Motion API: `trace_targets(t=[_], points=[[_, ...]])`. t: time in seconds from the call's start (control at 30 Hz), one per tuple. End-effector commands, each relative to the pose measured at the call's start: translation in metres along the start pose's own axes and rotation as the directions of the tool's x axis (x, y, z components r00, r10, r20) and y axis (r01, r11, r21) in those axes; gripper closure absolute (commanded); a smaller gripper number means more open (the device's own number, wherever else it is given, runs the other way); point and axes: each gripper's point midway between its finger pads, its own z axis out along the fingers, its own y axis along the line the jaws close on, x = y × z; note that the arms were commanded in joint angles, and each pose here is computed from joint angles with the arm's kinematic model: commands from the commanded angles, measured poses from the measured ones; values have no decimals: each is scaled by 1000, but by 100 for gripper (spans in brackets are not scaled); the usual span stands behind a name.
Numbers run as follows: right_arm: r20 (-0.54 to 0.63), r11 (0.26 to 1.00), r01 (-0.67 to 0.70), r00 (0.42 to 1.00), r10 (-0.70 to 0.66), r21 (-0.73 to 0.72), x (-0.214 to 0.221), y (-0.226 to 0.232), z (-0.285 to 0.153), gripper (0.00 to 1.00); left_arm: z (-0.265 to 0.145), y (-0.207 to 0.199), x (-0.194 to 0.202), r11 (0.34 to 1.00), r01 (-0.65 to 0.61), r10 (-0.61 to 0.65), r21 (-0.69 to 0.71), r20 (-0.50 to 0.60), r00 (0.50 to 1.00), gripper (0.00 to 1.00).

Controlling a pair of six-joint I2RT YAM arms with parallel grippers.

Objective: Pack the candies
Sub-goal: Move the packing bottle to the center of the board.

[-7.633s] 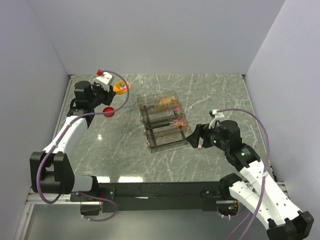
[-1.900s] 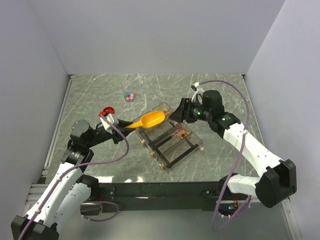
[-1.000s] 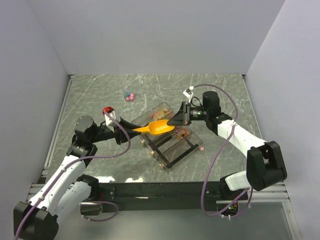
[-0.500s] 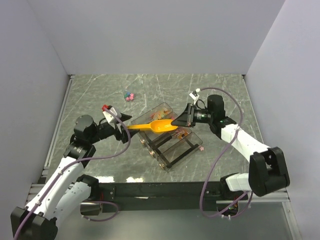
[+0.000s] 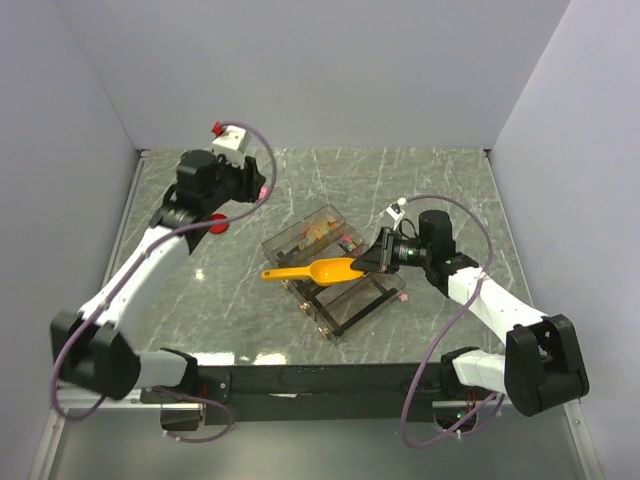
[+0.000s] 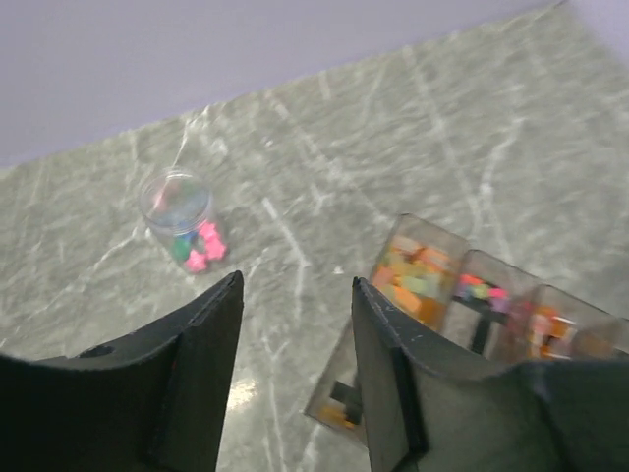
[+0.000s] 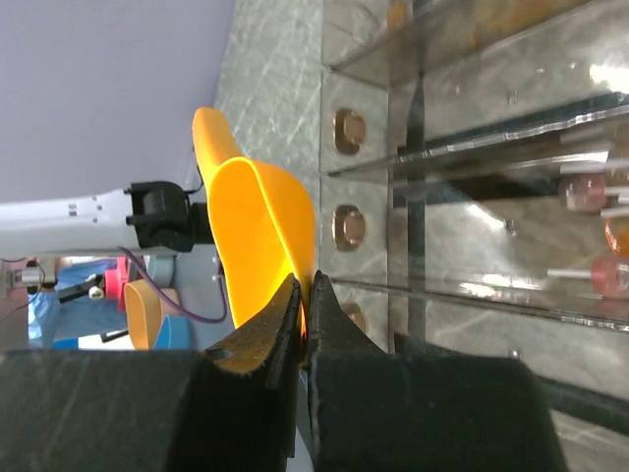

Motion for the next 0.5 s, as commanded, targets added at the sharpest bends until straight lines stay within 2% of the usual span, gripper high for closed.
trace_targets(t=[0.0, 0.03, 0.07, 0.1, 0.13, 0.17, 0.47], points=[[23, 996, 68, 998, -67, -62, -2, 15, -5, 100, 29, 26, 21, 994, -34, 19, -106, -136, 991, 48], [18, 996, 63, 998, -62, -66, 1, 15, -5, 100, 36, 29, 25, 993, -38, 19, -113, -164, 986, 49], [17, 996, 65, 998, -64, -67, 2, 15, -6, 100, 42, 33, 12, 990, -49, 29, -131, -153, 988, 50], [17, 995, 67, 998, -66, -70, 3, 16, -6, 100, 54, 37, 29, 989, -50, 20, -139, -212, 977, 51], [14, 995, 68, 998, -68, -77, 5, 17, -7, 100, 60, 39, 32, 988, -52, 19, -143, -226, 974, 51], [11, 994, 73, 997, -72, -83, 6, 18, -7, 100, 66, 42, 24, 986, -56, 21, -156, -215, 976, 51], [-12, 990, 96, 995, -97, -103, 10, 23, -9, 100, 128, 65, 61, 979, -55, -11, -198, -316, 949, 54]])
